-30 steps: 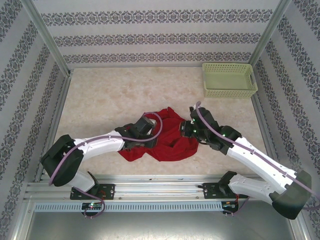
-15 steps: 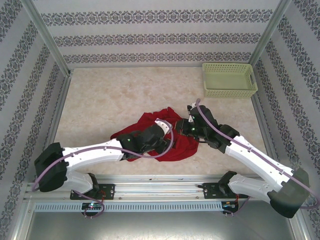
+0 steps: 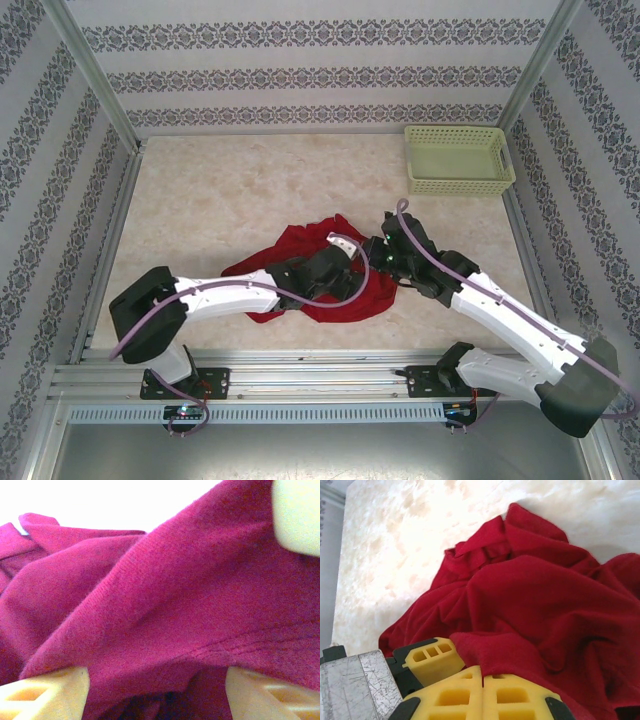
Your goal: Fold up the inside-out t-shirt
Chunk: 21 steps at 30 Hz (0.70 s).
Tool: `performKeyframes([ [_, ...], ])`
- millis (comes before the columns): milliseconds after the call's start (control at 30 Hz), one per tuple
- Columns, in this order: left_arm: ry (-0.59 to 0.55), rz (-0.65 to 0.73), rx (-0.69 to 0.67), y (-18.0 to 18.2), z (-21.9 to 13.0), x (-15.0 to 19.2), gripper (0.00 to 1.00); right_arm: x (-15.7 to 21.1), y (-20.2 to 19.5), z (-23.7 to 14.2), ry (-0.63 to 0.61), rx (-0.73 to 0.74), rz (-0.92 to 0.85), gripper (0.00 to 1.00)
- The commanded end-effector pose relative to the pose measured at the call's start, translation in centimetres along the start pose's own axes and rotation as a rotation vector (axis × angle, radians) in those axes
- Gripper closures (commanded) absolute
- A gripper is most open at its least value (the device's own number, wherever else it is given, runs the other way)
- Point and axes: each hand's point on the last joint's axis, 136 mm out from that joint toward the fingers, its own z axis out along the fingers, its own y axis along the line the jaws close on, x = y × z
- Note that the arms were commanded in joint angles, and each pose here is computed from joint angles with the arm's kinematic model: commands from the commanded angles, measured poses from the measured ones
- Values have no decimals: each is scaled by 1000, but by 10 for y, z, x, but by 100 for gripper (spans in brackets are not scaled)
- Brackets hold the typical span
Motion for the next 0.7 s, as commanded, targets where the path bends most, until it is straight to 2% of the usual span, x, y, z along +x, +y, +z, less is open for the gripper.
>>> performKeyframes([
  [0, 24, -13, -18, 5, 17, 9, 31, -2, 41, -21, -8, -194, 3, 100],
  [67, 18, -37, -27, 13, 19, 10, 37, -3, 38, -23, -16, -195, 12, 100],
  [167, 10, -56, -50, 23, 17, 11, 54, -4, 31, -23, -24, -173, 26, 100],
  [367, -61, -65, -40, 28, -6, 1, 82, -9, 2, -18, -46, -71, 70, 100],
  [567, -122, -83, 42, 21, -33, -8, 100, -13, -17, -9, -46, 3, 87, 100],
  [667, -138, -84, 110, 11, -45, -13, 100, -16, -22, -4, -51, 32, 52, 100],
])
